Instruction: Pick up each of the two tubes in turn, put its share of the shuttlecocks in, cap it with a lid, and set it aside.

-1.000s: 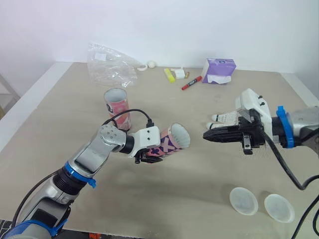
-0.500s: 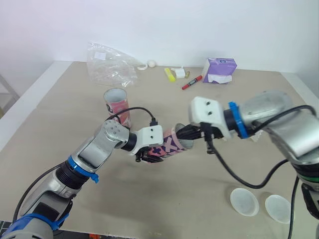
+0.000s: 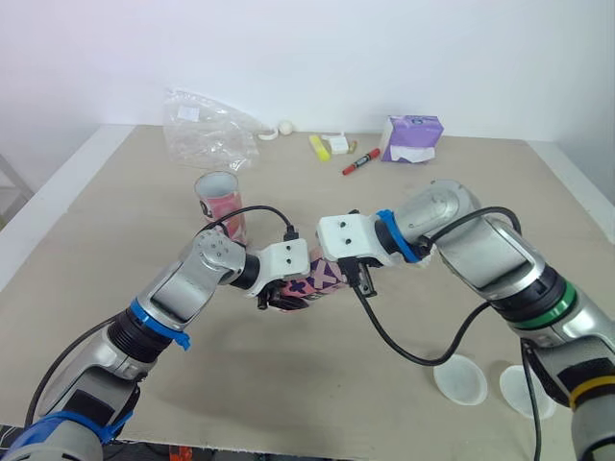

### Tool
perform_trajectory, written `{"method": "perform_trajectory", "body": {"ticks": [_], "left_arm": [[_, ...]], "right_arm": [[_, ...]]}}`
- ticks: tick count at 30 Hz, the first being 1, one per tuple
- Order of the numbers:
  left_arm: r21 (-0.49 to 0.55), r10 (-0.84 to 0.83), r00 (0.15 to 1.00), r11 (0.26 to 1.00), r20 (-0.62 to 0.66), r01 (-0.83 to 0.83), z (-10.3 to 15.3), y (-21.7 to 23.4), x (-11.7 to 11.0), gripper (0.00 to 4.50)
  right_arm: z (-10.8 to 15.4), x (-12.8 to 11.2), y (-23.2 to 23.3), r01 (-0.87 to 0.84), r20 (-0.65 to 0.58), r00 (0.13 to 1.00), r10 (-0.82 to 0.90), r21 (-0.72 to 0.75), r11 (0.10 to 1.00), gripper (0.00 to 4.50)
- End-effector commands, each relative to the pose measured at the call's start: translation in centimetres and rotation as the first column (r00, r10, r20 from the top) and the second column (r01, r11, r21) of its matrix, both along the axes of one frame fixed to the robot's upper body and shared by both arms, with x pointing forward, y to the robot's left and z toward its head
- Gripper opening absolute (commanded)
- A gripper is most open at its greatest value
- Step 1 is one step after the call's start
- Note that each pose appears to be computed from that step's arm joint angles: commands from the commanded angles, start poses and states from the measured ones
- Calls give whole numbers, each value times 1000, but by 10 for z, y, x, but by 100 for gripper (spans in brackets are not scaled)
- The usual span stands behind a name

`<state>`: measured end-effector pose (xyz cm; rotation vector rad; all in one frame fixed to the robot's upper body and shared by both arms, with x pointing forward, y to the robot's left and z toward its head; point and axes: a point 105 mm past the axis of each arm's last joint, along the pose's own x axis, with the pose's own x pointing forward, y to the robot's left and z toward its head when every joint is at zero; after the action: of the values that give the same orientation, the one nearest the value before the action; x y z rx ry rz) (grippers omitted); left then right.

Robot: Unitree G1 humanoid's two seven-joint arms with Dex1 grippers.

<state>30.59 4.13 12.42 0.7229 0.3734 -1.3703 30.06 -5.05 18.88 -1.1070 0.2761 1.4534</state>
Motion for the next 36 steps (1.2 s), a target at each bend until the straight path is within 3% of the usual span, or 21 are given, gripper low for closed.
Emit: {"method": "perform_trajectory", "body": {"ticks": [1, 8, 12, 17, 24, 29, 36], "left_arm": [[2, -54, 997, 999, -50, 54, -11, -11, -12, 237], [-6, -48, 997, 999, -55, 48, -12, -12, -13, 237], [-11, -44, 997, 999, -58, 43, -13, -12, -14, 237], [-17, -42, 997, 999, -60, 41, -14, -12, -15, 237], [-15, -32, 998, 999, -56, 31, -15, -7, -13, 237], [-16, -26, 999, 1000, -46, 25, -16, -4, -11, 237], [-16, -31, 999, 999, -38, 31, -20, -2, -10, 237]], "right_arm": [[-28, -7, 9, -43, -88, 995, 37, -62, 997, 3], [-34, 0, 16, -39, -128, 991, 34, -41, 998, 3], [-29, -11, 31, -41, -242, 969, 57, 73, 996, 3], [-28, -16, 34, -37, -260, 964, 61, 98, 994, 3], [11, -5, 8, 40, -179, 984, -11, 160, 986, 3], [36, -14, -22, 94, -168, 984, -61, 194, 977, 3], [50, -23, -56, 182, -160, 975, -151, 201, 962, 3]]}}
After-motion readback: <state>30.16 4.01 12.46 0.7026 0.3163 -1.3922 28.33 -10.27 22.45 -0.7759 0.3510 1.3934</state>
